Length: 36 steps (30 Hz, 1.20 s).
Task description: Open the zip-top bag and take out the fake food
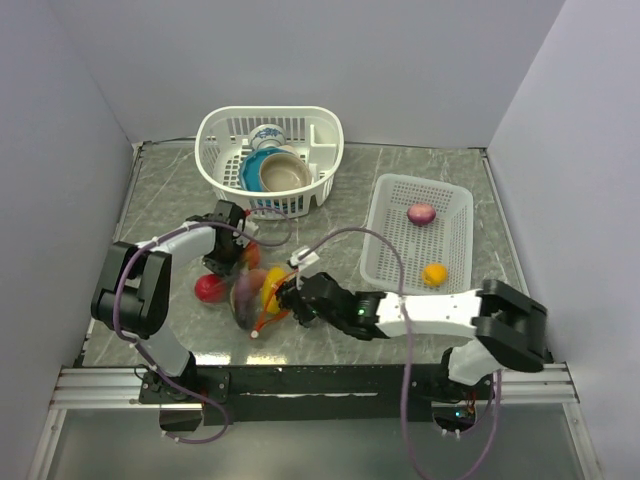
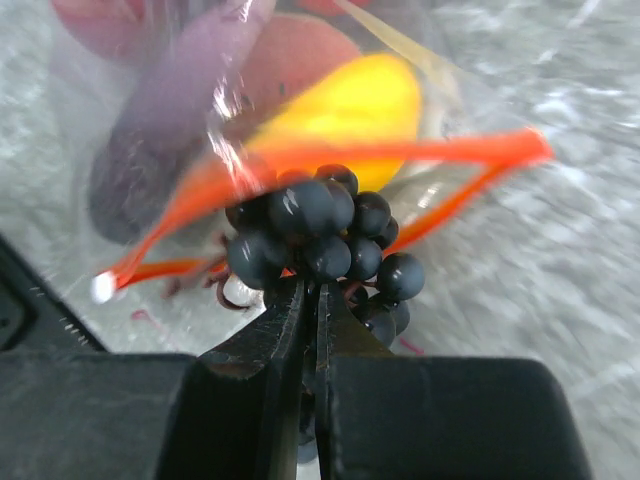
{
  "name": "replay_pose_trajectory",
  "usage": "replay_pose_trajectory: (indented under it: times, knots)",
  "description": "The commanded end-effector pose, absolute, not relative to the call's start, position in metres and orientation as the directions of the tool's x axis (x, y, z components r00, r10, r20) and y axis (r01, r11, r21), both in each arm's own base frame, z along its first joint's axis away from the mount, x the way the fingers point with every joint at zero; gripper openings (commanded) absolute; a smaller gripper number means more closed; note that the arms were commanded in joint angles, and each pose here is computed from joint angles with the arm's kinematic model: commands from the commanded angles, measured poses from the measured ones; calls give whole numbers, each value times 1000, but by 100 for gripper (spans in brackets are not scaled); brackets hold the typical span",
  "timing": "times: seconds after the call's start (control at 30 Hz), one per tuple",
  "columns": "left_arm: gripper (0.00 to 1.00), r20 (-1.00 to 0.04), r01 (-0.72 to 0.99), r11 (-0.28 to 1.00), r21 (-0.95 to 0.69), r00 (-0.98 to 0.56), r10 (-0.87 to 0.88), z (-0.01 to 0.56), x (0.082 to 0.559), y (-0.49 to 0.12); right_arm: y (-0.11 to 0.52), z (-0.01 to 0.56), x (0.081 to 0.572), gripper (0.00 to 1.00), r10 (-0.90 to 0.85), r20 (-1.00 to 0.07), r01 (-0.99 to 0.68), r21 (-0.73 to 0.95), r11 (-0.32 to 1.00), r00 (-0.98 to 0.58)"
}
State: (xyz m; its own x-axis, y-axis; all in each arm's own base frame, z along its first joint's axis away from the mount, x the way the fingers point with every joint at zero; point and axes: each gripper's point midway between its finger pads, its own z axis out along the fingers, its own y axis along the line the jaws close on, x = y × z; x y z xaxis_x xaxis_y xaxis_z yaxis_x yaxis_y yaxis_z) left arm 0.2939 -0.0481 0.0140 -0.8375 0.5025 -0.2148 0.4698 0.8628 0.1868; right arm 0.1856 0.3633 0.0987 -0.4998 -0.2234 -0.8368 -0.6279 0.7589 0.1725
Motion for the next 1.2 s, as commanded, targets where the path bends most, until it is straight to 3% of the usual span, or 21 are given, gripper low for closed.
replay_pose_trajectory:
  times: [0.0,0.2,0.37,0.5,0.57,0.6,0.7,0.9,1.1,1.17]
  knots:
    - [1,-170,442,881,167,-868,467,-7,288,-38,330,137,188,3,-103,-868,-551,213,807,-486]
    - [1,-171,436,889,141,-874,455,-1,286,-41,247,181,216,2,25,-918,-364,182,913,-396]
    - [1,-248,438,898,31,-867,432,38,292,-68,121,200,269,0,206,-932,127,176,976,-298]
    - [1,-284,460,888,-25,-855,435,67,289,-86,70,190,282,1,265,-916,316,166,934,-302]
    - [1,-294,463,886,-23,-850,436,70,289,-87,65,182,287,22,265,-905,339,148,929,-332]
    - [1,-287,465,885,-17,-850,441,68,288,-87,71,184,290,48,276,-896,324,161,932,-347]
    - [1,-262,465,885,-7,-855,447,56,283,-82,84,181,295,100,266,-876,285,157,946,-401]
    - [1,-234,465,885,27,-858,458,35,280,-74,104,208,289,100,150,-910,208,72,975,-388]
    - [1,-204,464,879,110,-855,477,13,283,-57,212,187,239,99,-25,-901,-179,59,982,-433]
    - [1,-181,461,876,141,-858,480,4,280,-50,247,173,217,92,-54,-895,-297,89,951,-443]
